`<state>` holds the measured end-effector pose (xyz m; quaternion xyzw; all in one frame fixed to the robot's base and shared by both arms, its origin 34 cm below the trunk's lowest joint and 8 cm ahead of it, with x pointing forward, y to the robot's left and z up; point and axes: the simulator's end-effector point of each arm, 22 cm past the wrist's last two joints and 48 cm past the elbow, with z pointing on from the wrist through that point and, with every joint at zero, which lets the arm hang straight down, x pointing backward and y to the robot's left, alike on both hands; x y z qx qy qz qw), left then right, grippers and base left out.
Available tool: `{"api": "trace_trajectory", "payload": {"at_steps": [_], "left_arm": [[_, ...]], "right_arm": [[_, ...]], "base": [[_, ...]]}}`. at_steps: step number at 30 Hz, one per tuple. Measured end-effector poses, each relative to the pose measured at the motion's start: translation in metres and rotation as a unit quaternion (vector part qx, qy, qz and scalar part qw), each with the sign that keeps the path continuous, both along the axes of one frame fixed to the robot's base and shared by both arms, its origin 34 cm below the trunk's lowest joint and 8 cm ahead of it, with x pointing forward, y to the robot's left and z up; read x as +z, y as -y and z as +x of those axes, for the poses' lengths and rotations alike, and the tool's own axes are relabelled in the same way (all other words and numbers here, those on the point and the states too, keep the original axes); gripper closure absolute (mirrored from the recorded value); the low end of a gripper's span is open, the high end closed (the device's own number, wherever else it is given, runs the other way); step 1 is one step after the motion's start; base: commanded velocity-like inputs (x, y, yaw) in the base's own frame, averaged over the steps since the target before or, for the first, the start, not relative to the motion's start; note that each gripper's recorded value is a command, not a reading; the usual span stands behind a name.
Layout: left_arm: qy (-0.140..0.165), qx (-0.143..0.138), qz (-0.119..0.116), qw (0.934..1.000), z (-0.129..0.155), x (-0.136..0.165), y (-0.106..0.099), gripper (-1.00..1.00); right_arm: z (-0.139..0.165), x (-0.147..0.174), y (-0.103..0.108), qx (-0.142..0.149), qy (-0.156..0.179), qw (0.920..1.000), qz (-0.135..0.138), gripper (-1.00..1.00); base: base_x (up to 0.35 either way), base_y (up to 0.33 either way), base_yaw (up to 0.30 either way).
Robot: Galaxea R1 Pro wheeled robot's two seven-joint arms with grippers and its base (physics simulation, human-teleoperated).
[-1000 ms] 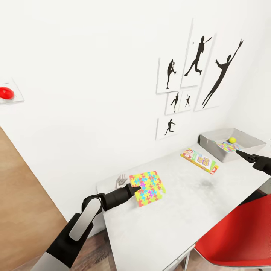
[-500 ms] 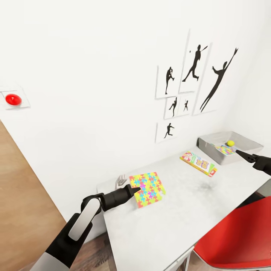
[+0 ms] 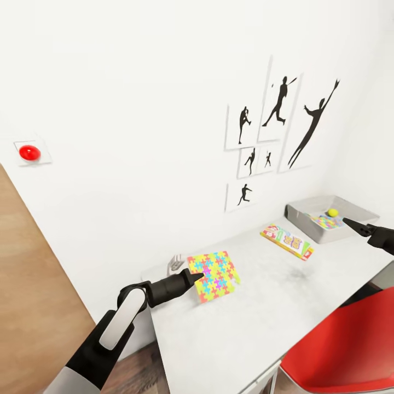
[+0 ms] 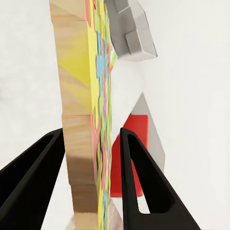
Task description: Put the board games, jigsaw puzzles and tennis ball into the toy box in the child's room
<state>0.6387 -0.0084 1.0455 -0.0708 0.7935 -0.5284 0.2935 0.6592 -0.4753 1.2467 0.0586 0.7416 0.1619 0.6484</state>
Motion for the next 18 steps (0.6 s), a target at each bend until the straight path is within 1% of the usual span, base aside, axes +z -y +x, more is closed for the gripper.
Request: {"api": "trace_trajectory", "payload": {"at_steps": [11, 18], "left_arm": [[0.010, 0.002, 0.001, 1.0000, -0.001, 0.010, 0.000, 1.00], [0.010, 0.004, 0.001, 0.9999, -0.004, 0.008, 0.000, 1.00]], "right_arm": [[-0.005, 0.011, 0.002, -0.002, 0.009, 1.0000, 0.000, -1.00], [-0.005, 0.015, 0.004, -0.005, 0.015, 0.9999, -0.003, -1.00]], "base": [[0.000, 0.000, 0.000], [0.000, 0.000, 0.000]]}}
